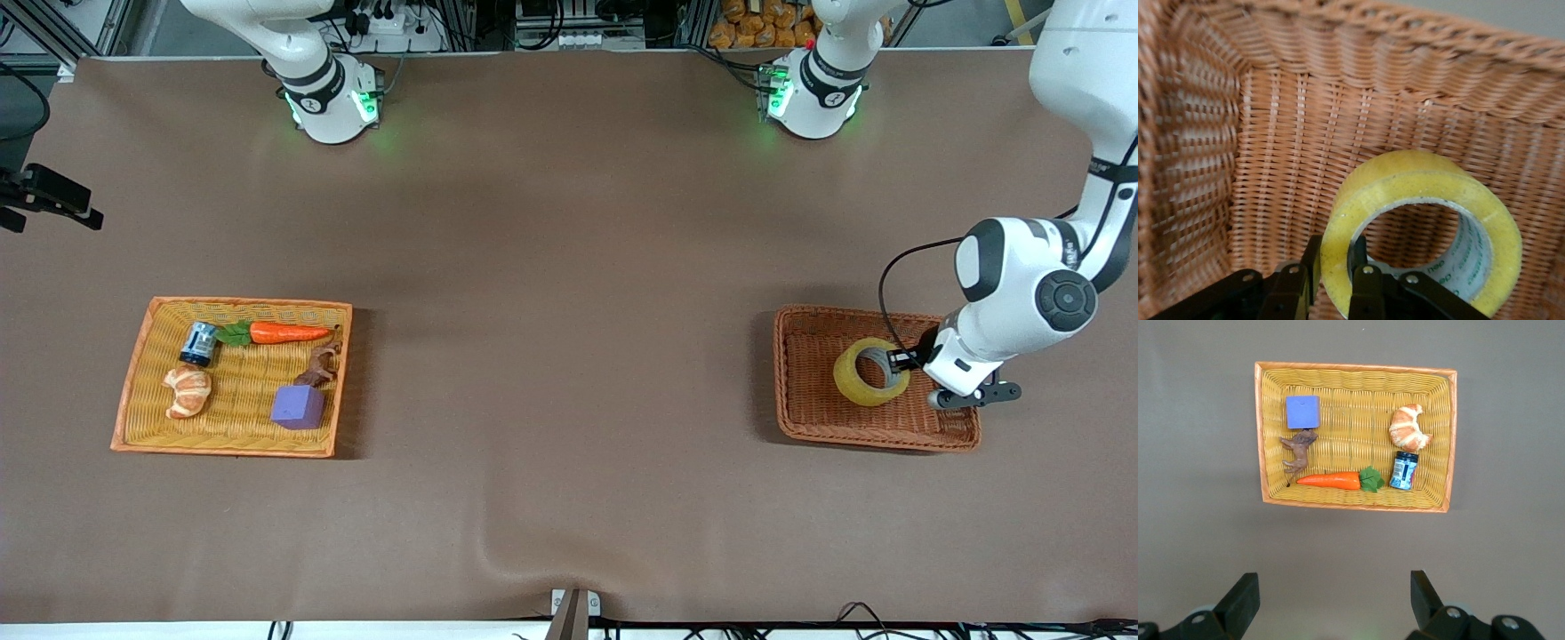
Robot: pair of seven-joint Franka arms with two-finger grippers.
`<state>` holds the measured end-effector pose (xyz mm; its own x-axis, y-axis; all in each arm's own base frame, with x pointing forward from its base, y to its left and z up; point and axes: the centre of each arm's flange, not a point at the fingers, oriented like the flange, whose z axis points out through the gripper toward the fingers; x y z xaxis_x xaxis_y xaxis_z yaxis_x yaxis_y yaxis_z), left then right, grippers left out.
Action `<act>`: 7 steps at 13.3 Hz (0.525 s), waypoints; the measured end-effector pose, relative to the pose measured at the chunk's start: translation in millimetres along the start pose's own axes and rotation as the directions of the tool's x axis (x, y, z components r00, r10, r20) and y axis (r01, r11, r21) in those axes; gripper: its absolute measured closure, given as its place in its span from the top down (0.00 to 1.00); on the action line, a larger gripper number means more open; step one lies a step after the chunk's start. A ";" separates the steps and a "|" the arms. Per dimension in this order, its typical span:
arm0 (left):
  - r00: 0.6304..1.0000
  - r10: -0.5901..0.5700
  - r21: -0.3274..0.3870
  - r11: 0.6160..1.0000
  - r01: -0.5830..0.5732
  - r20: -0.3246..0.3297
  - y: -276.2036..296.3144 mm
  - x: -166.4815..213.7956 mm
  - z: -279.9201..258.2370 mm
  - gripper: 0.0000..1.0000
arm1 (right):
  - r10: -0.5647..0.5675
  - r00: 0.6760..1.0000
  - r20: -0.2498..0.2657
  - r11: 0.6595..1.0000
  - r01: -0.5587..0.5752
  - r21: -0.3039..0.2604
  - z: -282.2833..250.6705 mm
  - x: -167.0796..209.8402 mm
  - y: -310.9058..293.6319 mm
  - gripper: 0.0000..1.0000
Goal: Transfer tape with both arms
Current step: 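Open the left gripper to release the tape in the basket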
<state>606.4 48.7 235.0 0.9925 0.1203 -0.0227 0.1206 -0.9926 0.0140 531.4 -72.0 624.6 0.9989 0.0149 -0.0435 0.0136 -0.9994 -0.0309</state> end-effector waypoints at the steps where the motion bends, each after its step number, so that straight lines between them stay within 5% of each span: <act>1: 1.000 0.001 -0.004 1.000 -0.001 -0.010 0.2 1.3 1.2 0.26 | 0.000 1.000 0.000 1.000 0.000 0.001 0.0 0.0 -0.2 1.00; 4: 0.994 0.037 0.003 0.999 -0.037 -0.105 8.2 22.6 -48.2 0.58 | 0.004 1.000 0.000 1.000 -0.004 0.001 0.1 -0.4 2.1 1.00; 7: 0.980 0.086 0.040 0.996 -0.080 -0.178 37.4 37.7 -157.2 0.89 | 0.007 1.000 0.000 1.000 -0.007 0.001 -0.1 -0.7 3.5 1.00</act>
<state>651.7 18.7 391.8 0.9871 0.0358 0.1563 0.0400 -0.9989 -0.0241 530.8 -75.5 624.7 0.9990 0.0082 -0.0439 0.0068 -0.9995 -0.0319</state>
